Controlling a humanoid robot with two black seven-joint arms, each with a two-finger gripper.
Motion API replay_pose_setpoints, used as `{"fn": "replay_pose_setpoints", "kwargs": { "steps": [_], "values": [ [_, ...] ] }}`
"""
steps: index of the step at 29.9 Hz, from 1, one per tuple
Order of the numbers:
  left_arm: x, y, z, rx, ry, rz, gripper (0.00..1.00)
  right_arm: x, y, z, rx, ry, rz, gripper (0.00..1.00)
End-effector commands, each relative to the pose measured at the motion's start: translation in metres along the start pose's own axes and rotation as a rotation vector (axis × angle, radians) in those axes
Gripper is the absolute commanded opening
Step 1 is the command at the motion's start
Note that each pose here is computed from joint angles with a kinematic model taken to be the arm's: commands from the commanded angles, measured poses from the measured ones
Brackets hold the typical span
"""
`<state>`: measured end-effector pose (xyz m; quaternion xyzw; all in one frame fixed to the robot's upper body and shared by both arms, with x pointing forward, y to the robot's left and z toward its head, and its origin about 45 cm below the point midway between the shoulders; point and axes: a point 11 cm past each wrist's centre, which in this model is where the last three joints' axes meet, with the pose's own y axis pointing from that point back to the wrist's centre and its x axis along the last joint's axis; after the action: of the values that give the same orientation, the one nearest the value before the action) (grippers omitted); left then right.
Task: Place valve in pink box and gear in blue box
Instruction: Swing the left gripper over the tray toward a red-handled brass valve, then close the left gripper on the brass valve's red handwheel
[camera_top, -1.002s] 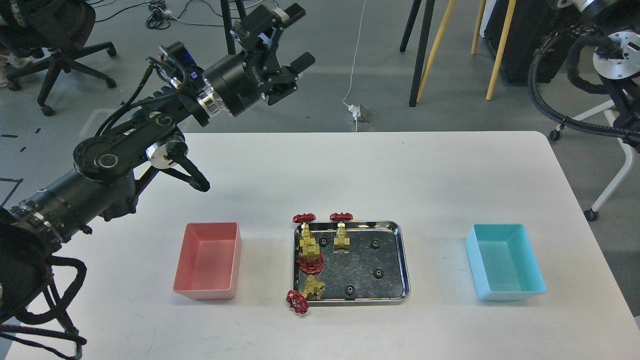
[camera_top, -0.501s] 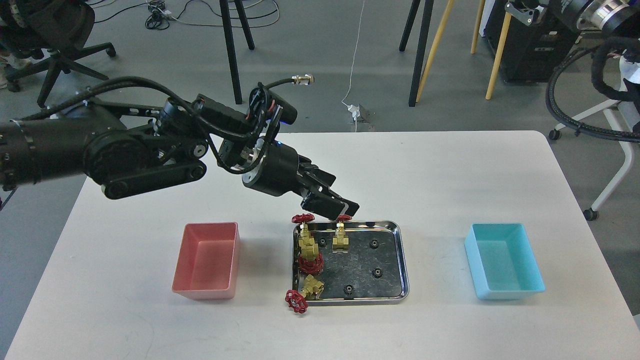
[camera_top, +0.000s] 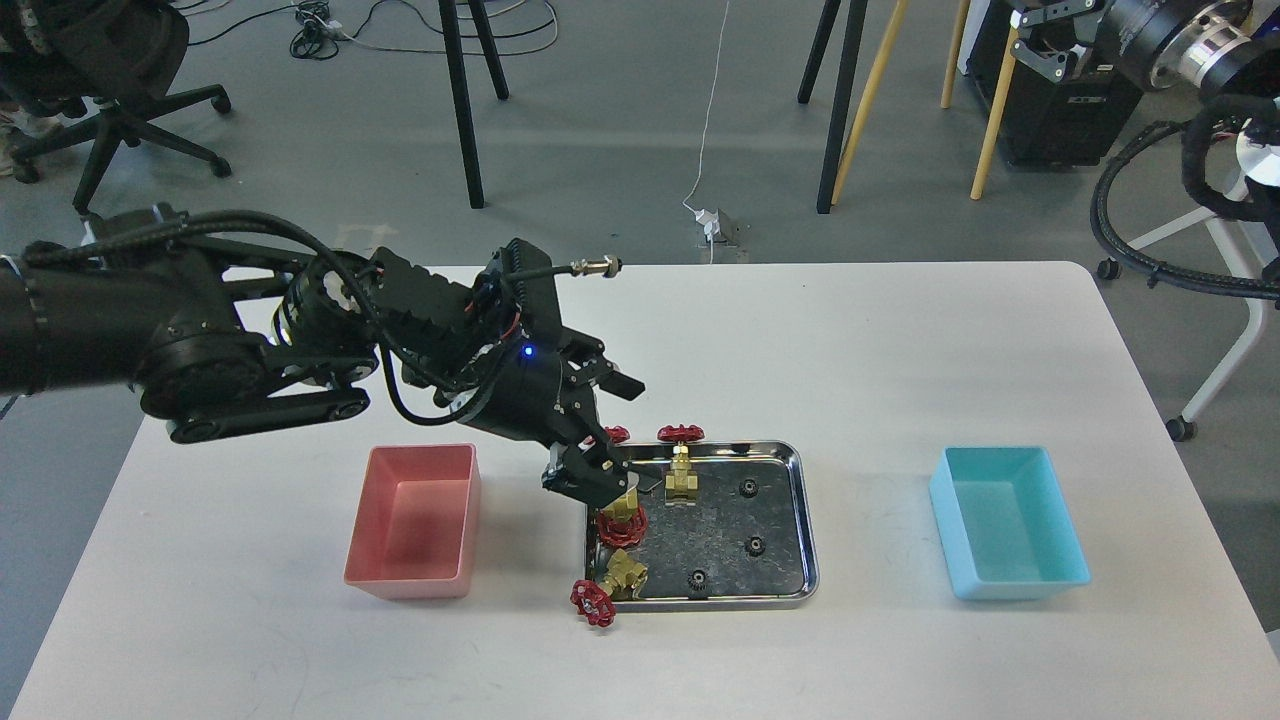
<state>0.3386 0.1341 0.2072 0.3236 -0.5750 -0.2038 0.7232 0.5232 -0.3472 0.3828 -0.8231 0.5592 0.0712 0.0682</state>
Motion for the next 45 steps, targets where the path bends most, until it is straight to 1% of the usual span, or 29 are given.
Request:
{"fn": "replay_pose_setpoints", "kwargs": {
  "steps": [1, 6, 10, 15, 17, 23, 27, 35, 37, 38, 45],
  "values": [
    [-0.02, -0.015, 0.003, -0.015, 0.038, -0.019, 0.97, 0.0, 0.001, 0.007, -0.01, -0.007, 0.001, 0.99],
    [-0.039, -0.035, -0.013, 0.033, 0.057, -0.054, 0.97, 0.001, 0.002, 0.015, -0.019, -0.014, 0.003, 0.99],
    [-0.047, -0.041, -0.02, 0.055, 0.054, -0.062, 0.97, 0.001, 0.002, 0.015, -0.021, -0.014, 0.004, 0.99],
    [-0.067, -0.047, -0.021, 0.067, 0.084, -0.072, 0.96, 0.003, 0.003, 0.017, -0.024, -0.014, 0.006, 0.99],
    [-0.067, -0.049, -0.019, 0.062, 0.077, -0.068, 0.94, 0.003, 0.003, 0.017, -0.023, -0.015, 0.007, 0.99],
    [-0.066, -0.051, -0.017, 0.055, 0.074, -0.06, 0.8, 0.005, 0.006, 0.023, -0.033, -0.02, 0.012, 0.99],
    [-0.068, -0.053, -0.016, 0.053, 0.068, -0.039, 0.75, 0.006, 0.006, 0.024, -0.035, -0.019, 0.013, 0.99],
    [-0.074, -0.058, -0.01, 0.039, 0.081, -0.039, 0.71, 0.006, 0.006, 0.024, -0.035, -0.019, 0.013, 0.99],
    [-0.075, -0.059, -0.009, 0.037, 0.083, -0.04, 0.68, 0.006, 0.006, 0.024, -0.035, -0.019, 0.013, 0.99],
    [-0.074, -0.06, -0.008, 0.034, 0.081, -0.039, 0.64, 0.006, 0.006, 0.024, -0.035, -0.019, 0.013, 0.99],
    [-0.075, -0.06, -0.01, 0.039, 0.083, -0.041, 0.6, 0.007, 0.007, 0.025, -0.036, -0.021, 0.016, 0.99]
  ]
}}
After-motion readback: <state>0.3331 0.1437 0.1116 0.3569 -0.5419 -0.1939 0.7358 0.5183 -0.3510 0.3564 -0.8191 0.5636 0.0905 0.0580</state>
